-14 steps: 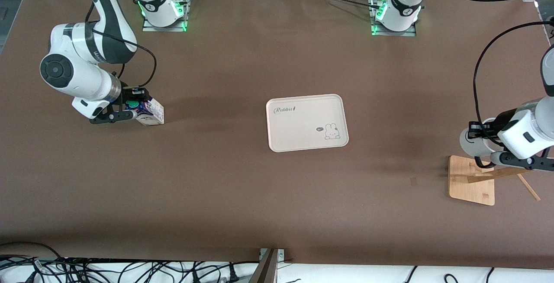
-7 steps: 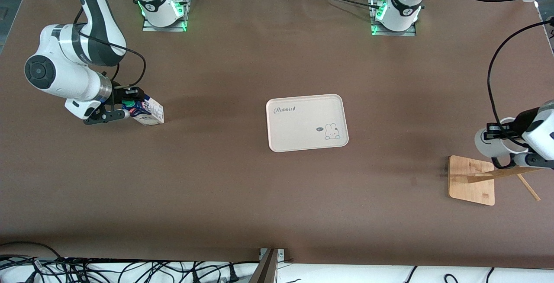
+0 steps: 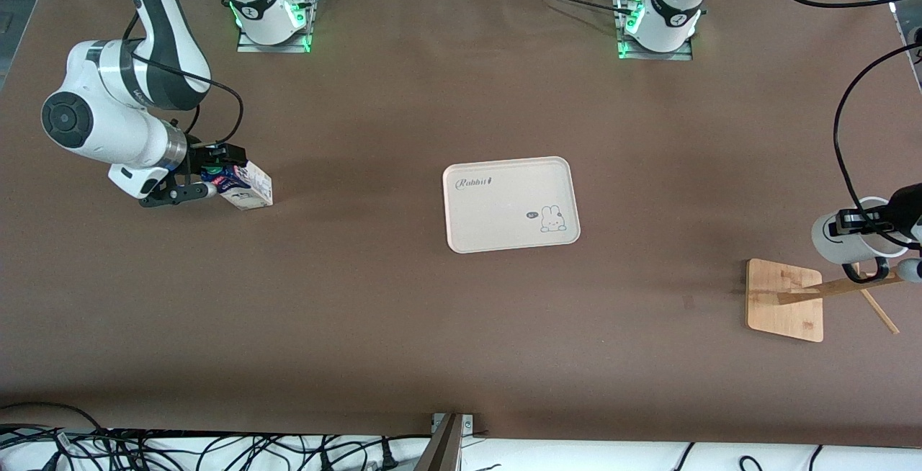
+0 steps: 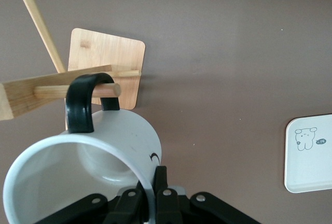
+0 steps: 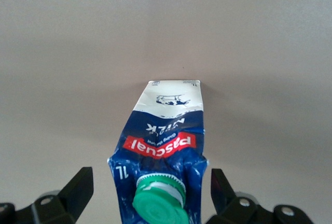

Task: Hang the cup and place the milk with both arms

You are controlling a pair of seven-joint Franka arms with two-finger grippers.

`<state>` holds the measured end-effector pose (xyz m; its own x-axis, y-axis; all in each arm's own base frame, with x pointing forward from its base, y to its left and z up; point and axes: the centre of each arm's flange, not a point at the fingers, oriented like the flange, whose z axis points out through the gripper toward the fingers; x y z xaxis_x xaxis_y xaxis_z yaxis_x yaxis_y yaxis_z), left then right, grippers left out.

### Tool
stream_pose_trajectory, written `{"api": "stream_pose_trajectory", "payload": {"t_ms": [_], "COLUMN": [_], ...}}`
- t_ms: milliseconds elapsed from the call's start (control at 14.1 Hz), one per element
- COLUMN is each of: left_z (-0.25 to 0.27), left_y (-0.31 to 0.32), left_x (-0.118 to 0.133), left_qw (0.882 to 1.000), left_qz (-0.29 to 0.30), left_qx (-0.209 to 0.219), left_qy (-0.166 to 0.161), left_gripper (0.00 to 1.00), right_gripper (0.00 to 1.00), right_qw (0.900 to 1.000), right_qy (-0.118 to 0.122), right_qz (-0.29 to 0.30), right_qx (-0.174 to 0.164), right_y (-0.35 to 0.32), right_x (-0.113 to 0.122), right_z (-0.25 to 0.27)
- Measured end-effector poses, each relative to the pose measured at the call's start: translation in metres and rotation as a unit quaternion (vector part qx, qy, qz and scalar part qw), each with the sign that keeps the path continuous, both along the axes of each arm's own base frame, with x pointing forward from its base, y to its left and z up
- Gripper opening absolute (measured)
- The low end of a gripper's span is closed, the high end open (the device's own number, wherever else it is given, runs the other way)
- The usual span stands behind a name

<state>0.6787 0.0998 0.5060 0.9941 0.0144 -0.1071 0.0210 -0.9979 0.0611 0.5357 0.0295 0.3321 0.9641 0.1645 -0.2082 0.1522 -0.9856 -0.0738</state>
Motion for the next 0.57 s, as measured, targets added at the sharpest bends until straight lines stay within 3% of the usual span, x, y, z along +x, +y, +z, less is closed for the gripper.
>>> {"api": "stream_pose_trajectory", "payload": {"t_ms": [356,569], "left_z": [-0.008,-0.006], "left_y": [0.010,0.008], "left_x": [0.002,0.003], "left_qw": [1.000,1.000], "left_qz": [0.007,0.005], "left_qx": [-0.004,-0.007], "left_qy": [0.004,0.002], "left_gripper": [0.10,0.33], "right_gripper": [1.00,1.00], "right_qw": [0.999,0.999], "right_qy": [-0.036,-0.043], "right_qz": [-0.012,-0.021], "right_qx": [0.001,0.002], "right_y": [-0.001,-0.012], "right_x": [0.014,0.021], "right_z": [0.033,0.063]}}
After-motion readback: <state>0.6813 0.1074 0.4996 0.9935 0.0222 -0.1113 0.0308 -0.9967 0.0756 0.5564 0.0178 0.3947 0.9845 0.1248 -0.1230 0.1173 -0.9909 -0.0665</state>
